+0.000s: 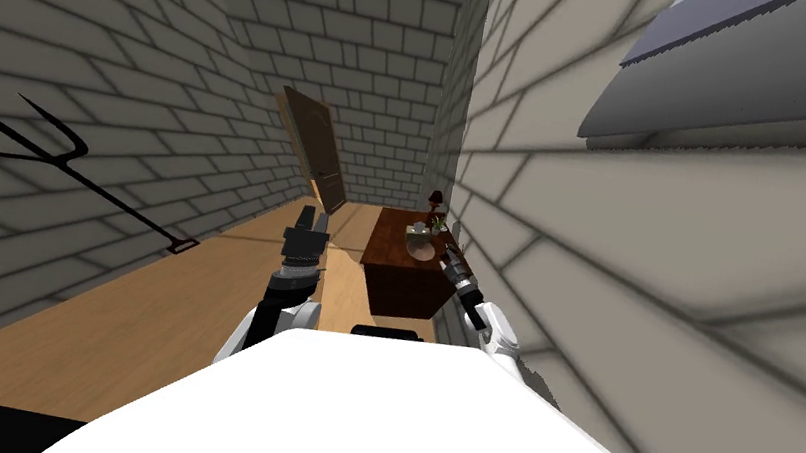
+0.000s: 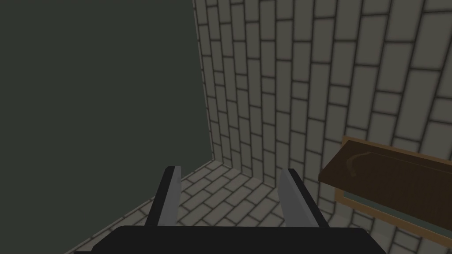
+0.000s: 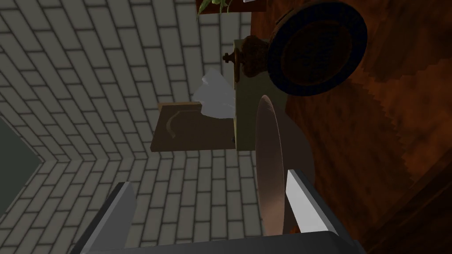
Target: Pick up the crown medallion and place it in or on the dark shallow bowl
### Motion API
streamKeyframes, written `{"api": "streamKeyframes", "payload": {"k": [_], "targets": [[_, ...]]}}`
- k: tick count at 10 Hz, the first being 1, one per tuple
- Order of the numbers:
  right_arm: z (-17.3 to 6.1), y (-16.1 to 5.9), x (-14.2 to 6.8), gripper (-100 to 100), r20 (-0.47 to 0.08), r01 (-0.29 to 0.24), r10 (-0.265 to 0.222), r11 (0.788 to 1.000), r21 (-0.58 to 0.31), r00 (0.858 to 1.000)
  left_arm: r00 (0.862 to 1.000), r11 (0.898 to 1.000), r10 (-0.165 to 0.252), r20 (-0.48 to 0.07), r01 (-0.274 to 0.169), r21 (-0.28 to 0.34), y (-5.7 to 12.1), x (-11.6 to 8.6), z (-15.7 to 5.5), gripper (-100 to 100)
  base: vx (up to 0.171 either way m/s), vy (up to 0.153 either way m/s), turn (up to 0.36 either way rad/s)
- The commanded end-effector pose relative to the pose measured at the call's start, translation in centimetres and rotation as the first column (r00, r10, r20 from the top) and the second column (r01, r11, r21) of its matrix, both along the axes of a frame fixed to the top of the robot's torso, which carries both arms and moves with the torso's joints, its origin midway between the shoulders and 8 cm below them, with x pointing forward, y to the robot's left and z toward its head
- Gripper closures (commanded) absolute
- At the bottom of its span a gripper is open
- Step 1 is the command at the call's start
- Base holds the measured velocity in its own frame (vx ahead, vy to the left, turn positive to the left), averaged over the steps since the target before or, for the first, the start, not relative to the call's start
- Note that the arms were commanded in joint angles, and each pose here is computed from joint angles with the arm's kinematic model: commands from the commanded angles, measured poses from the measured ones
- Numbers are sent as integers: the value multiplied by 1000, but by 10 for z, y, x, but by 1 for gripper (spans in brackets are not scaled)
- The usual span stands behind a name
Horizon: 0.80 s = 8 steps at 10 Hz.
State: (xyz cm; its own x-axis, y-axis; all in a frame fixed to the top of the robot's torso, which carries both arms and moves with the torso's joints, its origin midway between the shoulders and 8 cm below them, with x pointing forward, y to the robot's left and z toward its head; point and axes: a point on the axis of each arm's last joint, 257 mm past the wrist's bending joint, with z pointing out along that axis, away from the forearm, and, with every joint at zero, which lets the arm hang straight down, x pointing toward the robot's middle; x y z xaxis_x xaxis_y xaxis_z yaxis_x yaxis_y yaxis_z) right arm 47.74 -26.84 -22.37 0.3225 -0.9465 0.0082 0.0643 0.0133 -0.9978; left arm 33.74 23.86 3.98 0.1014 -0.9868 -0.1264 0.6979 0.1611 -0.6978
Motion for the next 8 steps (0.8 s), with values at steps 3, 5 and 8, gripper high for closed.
{"api": "streamKeyframes", "payload": {"k": [3,5,8], "targets": [[2,8,6,-100,-34,-74,75,997,16,997,1000,1000,0,0,0,0,0,0,0,0,-66,21,106],[2,12,9,-100,-56,-109,110,994,23,992,1000,1000,0,0,0,0,0,0,0,0,-46,19,82],[0,17,13,-100,-105,-174,176,984,25,979,1000,1000,0,0,0,0,0,0,0,0,-46,25,113]]}}
